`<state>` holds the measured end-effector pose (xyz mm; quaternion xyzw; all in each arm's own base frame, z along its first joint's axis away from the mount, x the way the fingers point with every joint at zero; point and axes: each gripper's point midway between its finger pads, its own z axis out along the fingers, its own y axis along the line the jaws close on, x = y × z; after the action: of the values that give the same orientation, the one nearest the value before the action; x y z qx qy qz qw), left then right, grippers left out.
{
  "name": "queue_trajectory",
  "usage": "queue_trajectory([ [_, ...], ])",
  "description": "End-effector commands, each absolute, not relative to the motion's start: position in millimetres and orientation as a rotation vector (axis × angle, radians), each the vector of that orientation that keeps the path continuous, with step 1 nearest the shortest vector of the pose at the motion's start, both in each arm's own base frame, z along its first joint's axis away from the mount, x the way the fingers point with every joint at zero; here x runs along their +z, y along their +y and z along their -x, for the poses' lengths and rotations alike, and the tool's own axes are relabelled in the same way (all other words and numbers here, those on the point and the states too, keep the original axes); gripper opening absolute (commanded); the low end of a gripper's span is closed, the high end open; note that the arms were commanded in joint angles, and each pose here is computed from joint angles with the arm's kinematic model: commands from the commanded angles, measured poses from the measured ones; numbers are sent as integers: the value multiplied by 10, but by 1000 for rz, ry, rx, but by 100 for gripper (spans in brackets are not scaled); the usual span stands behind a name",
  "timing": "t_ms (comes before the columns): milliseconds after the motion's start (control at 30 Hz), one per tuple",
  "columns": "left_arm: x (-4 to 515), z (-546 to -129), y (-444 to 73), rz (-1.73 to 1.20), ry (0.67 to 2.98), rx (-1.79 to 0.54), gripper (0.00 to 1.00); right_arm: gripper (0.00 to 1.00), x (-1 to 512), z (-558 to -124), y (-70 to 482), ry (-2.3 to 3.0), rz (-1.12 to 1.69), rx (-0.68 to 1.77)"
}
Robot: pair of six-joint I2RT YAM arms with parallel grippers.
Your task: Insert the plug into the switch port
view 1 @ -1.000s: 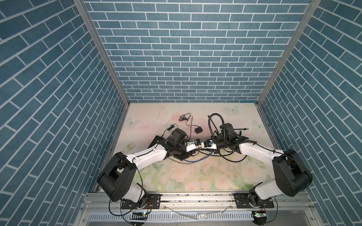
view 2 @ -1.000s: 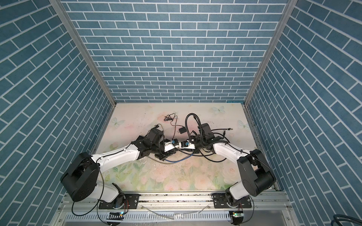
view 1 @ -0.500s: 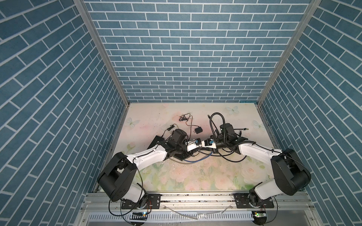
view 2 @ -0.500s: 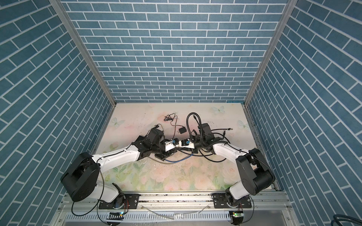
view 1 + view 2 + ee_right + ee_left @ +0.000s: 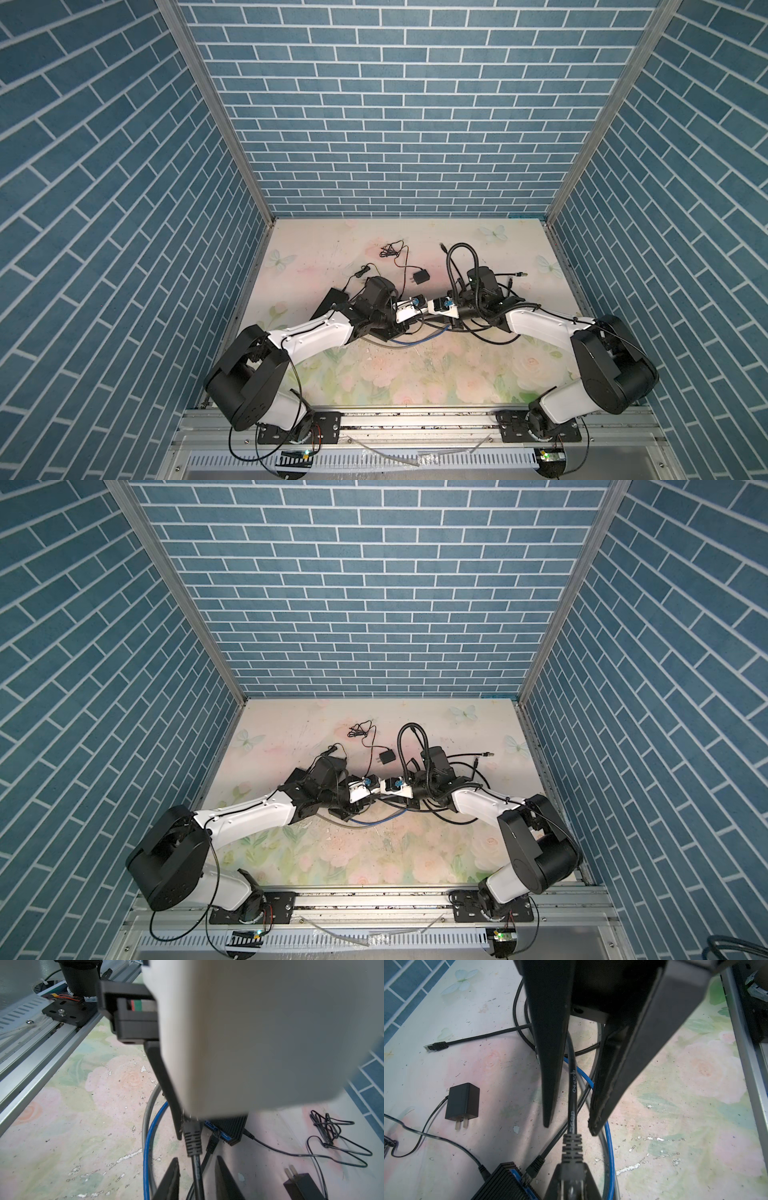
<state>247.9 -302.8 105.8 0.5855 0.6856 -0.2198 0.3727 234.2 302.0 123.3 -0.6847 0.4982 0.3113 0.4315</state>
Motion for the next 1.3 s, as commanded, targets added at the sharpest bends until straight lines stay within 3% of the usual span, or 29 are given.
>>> queue_trajectory([
  [0, 1273, -2466, -3117, -1469, 1656, -580, 6, 30, 1218, -2348, 3007, 1285, 1673, 762],
  [833, 1253, -2506, -3126, -1459, 1646, -565, 6, 21, 1383, -2200, 3164, 1169, 1680, 885],
  [1067, 1272, -2506, -3120, -1449, 1634, -559, 7, 3, 1376, -2225, 3185, 1173, 1682, 873],
  [1167, 1252, -2533, -3095, -1419, 1670, -552, 24, 0, 1342, -2260, 3184, 1192, 1680, 854],
  [1267, 1202, -2621, -3023, -1320, 1799, -538, 60, 0, 1286, -2351, 3173, 1241, 1662, 803],
])
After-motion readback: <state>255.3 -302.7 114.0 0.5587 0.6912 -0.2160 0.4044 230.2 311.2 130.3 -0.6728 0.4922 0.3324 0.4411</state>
